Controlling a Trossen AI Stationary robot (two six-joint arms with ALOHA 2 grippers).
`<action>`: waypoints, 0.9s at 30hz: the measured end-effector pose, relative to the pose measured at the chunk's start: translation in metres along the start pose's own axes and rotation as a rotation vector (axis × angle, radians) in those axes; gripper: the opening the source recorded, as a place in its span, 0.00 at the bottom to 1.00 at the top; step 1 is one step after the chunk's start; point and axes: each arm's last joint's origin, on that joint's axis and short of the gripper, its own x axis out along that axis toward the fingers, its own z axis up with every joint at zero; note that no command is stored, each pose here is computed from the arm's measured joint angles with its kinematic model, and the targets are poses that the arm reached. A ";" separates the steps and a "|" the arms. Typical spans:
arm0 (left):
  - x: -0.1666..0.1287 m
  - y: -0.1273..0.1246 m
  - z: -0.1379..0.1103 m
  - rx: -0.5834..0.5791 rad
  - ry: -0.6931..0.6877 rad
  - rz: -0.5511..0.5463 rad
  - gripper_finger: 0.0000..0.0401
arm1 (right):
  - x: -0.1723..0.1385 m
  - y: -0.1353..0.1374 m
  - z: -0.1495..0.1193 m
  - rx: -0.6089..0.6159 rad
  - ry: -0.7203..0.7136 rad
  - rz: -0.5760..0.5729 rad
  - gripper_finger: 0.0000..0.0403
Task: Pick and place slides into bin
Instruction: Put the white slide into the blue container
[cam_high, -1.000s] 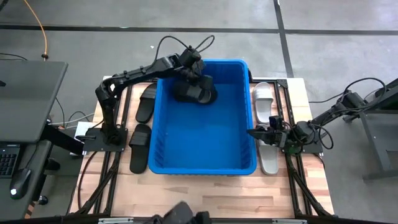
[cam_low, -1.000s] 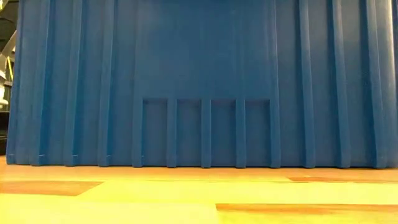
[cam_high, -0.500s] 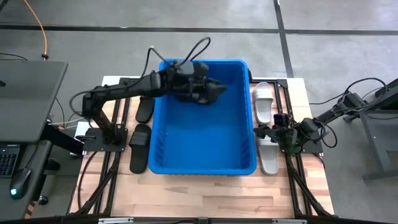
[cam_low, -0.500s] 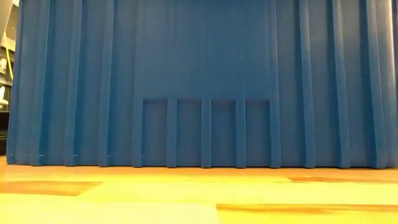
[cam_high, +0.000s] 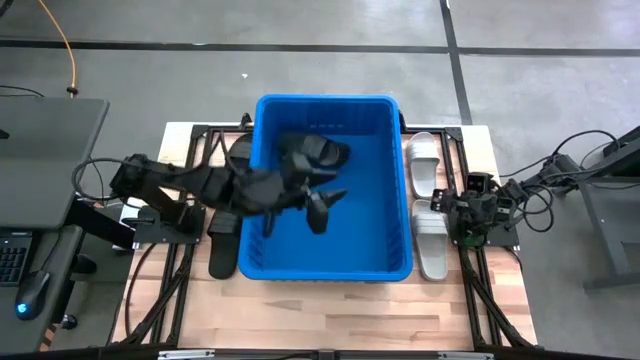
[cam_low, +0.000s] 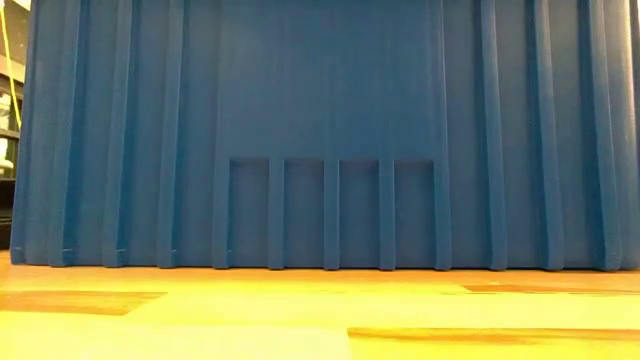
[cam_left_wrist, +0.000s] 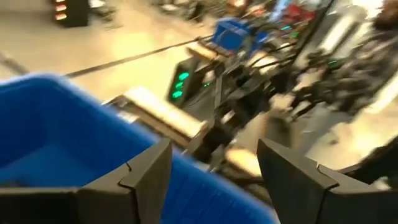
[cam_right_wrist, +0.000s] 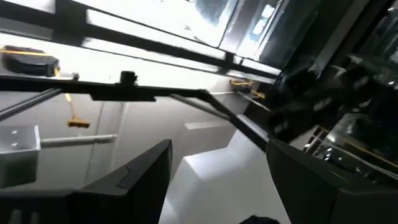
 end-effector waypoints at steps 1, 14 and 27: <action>-0.002 -0.002 -0.007 -0.008 0.009 0.024 0.56 | -0.001 0.000 0.000 0.003 0.004 -0.009 0.63; -0.063 -0.006 -0.002 -0.029 -0.080 -0.049 0.48 | -0.002 -0.005 -0.003 0.093 0.029 -0.087 0.63; -0.106 0.015 -0.015 0.130 -0.005 0.150 0.44 | -0.003 -0.002 0.001 0.054 0.011 -0.069 0.63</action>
